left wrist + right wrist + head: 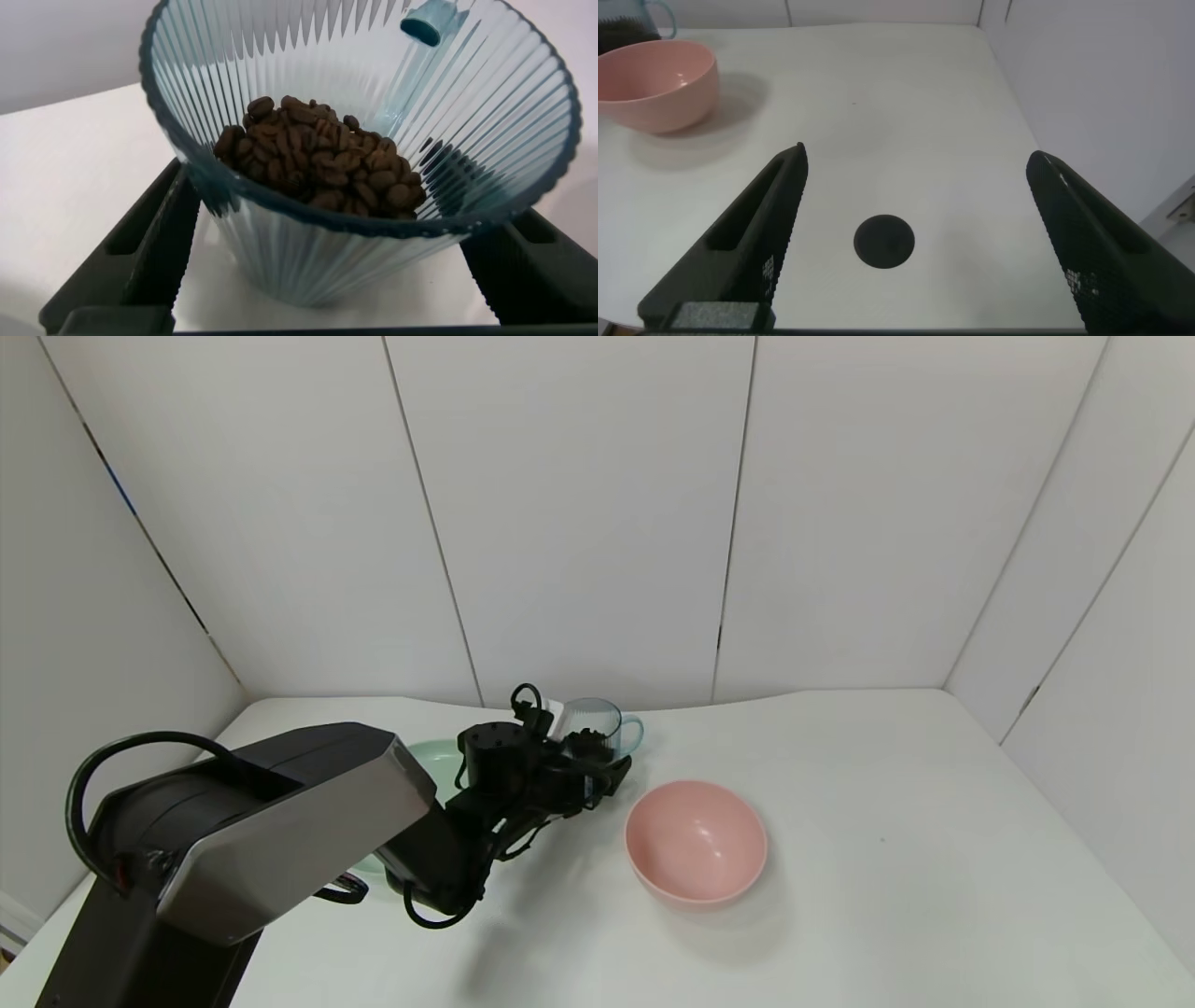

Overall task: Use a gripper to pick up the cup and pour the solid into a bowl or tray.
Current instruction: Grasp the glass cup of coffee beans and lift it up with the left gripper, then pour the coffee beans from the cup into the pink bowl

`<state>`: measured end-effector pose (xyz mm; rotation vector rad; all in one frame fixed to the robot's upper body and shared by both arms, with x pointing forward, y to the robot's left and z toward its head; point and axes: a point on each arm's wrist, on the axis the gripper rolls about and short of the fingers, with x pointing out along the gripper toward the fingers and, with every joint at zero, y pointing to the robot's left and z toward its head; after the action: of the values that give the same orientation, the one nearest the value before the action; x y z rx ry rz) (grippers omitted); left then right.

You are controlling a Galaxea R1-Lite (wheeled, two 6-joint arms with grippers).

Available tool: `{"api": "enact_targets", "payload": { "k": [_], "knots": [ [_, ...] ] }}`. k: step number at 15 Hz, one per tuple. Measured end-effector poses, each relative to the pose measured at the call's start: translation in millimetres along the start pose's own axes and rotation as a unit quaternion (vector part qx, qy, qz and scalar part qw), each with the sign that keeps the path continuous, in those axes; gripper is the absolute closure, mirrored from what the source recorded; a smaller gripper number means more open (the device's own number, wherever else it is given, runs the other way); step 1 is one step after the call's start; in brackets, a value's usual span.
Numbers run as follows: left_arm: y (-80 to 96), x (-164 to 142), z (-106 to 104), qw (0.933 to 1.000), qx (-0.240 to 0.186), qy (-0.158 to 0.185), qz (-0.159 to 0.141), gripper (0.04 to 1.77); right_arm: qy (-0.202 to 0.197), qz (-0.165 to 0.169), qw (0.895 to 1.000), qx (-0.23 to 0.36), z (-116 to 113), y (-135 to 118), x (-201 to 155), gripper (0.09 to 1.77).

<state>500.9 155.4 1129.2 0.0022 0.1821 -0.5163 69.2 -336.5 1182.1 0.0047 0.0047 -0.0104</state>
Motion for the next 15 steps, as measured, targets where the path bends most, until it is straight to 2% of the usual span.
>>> {"api": "enact_targets", "payload": {
  "k": [2, 3, 4, 6, 13, 15],
  "knots": [
    [0.1, 0.6, 0.9, 1.0, 0.0, -0.002, 0.0, 0.09, 0.0, 0.0, 1.0, 0.0, 0.0, 0.0, 0.0, 0.15],
    [0.1, 0.7, 0.8, 1.0, 0.0, -0.002, 0.0, 0.17, 0.0, 0.0, 1.0, 0.0, 0.0, 0.0, 0.0, 0.15],
    [0.1, 0.8, 0.9, 1.0, 0.0, -0.002, 0.0, 0.35, 0.0, 0.0, 1.0, 0.0, 0.0, 0.0, 0.0, 0.15],
    [0.0, 0.6, 0.6, 1.0, 0.0, -0.002, -0.001, 0.48, 0.0, 0.0, 1.0, 0.0, 0.0, 0.0, 0.0, 0.15],
    [-0.6, -2.0, 3.5, 1.0, 0.0, 0.002, 0.003, 0.5, 0.0, 0.0, 1.0, 0.0, 0.0, 0.0, 0.0, 0.15],
    [-1.1, -5.0, 9.7, 0.9998, 0.0, 0.01, 0.017, 0.5, 0.0, 0.0, 1.0, 0.0, 0.0, 0.0, 0.0, 0.15]
  ]
}}
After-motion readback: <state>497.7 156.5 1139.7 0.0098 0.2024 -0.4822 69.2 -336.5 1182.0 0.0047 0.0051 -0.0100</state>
